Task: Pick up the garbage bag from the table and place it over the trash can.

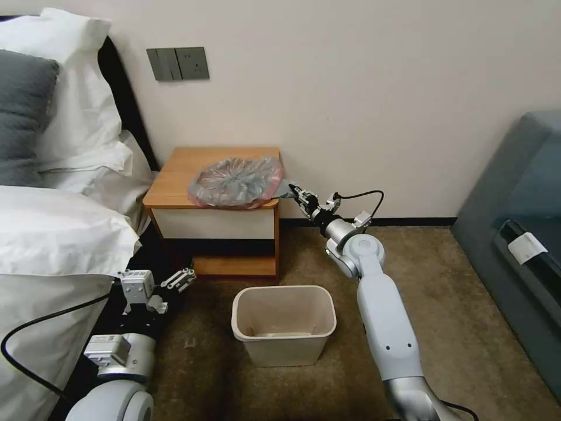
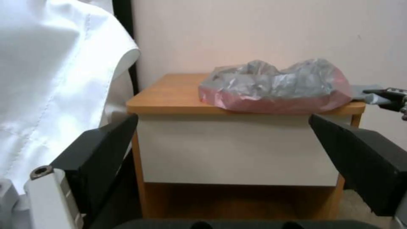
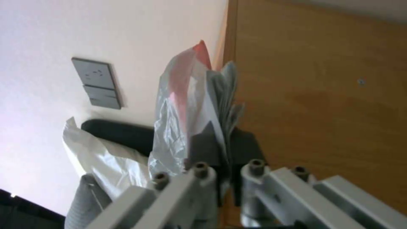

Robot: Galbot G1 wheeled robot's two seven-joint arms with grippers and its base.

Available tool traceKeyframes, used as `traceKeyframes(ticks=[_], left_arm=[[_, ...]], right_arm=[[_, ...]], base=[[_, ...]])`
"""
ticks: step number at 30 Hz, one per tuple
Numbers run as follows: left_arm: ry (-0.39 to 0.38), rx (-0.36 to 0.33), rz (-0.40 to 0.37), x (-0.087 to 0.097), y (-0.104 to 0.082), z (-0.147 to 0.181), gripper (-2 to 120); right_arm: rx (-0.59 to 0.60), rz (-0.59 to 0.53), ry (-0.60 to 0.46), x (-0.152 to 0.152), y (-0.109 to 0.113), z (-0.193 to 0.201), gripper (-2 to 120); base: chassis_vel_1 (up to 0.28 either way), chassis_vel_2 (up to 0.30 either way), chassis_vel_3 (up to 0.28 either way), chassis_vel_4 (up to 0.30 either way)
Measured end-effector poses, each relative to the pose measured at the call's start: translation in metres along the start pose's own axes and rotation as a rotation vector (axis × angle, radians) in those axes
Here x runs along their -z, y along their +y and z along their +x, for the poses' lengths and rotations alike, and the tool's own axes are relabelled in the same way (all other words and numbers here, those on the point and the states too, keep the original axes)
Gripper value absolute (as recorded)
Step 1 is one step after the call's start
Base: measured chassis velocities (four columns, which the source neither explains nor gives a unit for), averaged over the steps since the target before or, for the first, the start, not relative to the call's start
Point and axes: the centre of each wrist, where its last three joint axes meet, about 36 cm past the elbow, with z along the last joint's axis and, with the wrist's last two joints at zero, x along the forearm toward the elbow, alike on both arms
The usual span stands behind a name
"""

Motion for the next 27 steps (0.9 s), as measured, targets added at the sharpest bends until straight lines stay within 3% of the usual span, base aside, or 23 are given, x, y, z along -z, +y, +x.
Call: traceKeyframes(ticks=[7,19,27], left_arm=[[-0.003,0.003,-0.008,0.0,0.002,0.001,100],[-0.013,0.004,-0.01,0.001,0.003,0.0,100],[-0.024,0.006,-0.016,0.002,0.005,0.001,100]], right_arm=[[0.018,0.003,0.018,-0.02,0.018,0.022,0],[0.028,0.029,0.046,-0.048,0.057,0.11,0],[-0.058,0.033,0.085,-0.084,0.07,0.17,0]], base=[[0.0,0.0,0.0,0.0],[0.0,0.0,0.0,0.0],[0.0,0.0,0.0,0.0]])
